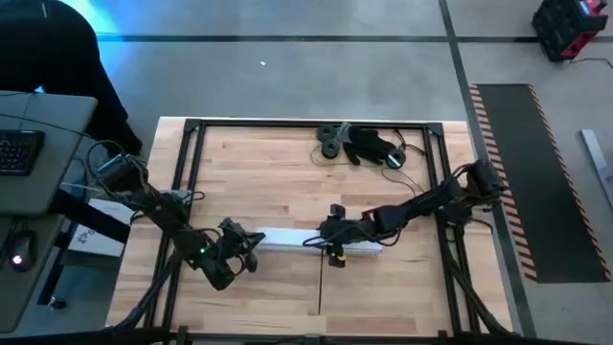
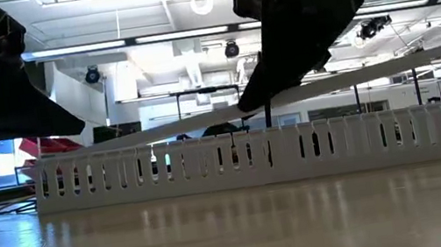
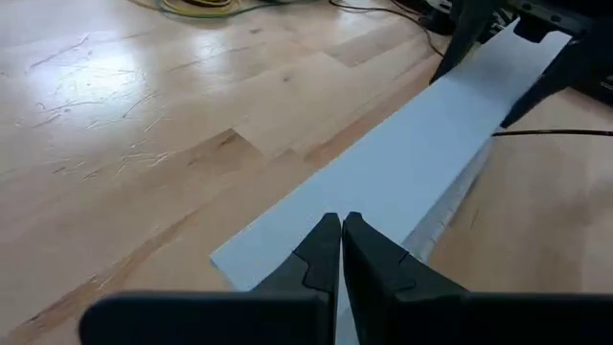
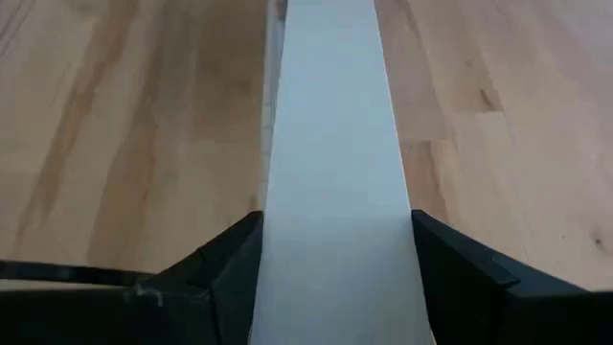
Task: Ziptie cables
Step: Close the white cable duct
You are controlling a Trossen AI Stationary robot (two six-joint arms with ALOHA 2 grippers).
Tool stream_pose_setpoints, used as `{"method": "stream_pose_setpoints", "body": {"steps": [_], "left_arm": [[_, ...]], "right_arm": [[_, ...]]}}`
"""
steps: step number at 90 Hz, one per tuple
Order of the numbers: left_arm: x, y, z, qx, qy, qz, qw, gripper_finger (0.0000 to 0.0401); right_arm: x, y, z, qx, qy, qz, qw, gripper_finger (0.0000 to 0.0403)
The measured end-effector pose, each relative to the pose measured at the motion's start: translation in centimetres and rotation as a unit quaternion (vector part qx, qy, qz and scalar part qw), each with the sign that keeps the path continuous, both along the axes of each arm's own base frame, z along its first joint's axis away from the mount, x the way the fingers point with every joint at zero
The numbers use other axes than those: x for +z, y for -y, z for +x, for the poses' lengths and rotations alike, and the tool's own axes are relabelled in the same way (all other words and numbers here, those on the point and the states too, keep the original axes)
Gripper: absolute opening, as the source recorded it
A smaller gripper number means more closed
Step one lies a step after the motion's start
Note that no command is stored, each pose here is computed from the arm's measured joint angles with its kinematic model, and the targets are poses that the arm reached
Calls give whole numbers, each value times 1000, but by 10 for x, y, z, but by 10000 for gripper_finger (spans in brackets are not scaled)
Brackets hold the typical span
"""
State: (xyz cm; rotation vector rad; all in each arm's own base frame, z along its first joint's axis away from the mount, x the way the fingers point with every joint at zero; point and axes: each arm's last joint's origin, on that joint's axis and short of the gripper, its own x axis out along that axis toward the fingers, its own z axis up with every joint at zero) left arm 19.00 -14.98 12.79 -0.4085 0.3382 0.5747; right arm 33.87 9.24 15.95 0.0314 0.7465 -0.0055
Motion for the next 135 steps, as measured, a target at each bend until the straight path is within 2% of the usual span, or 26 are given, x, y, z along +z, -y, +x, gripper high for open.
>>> {"method": "stream_pose_setpoints", "body": {"steps": [21, 32, 58, 87, 118, 135], "left_arm": [[0, 0, 0, -2, -2, 3, 1000, 0], [0, 0, 0, -2, -2, 2, 1000, 0], [0, 0, 0, -2, -3, 2, 1000, 0], [0, 0, 0, -3, -3, 2, 1000, 0], [0, 0, 0, -2, -3, 2, 1000, 0], [-12, -8, 7, 21, -23, 15, 999, 0]], "right_arm": [[4, -2, 3, 17, 23, 12, 1000, 209], [3, -2, 2, 20, 14, 17, 1000, 209], [-4, -1, 1, 6, -3, -4, 1000, 209], [-3, 0, 3, 5, 13, -27, 1000, 209], [-4, 0, 2, 3, 1, -24, 1000, 209], [-4, 1, 2, -4, 1, -18, 1000, 209]]}}
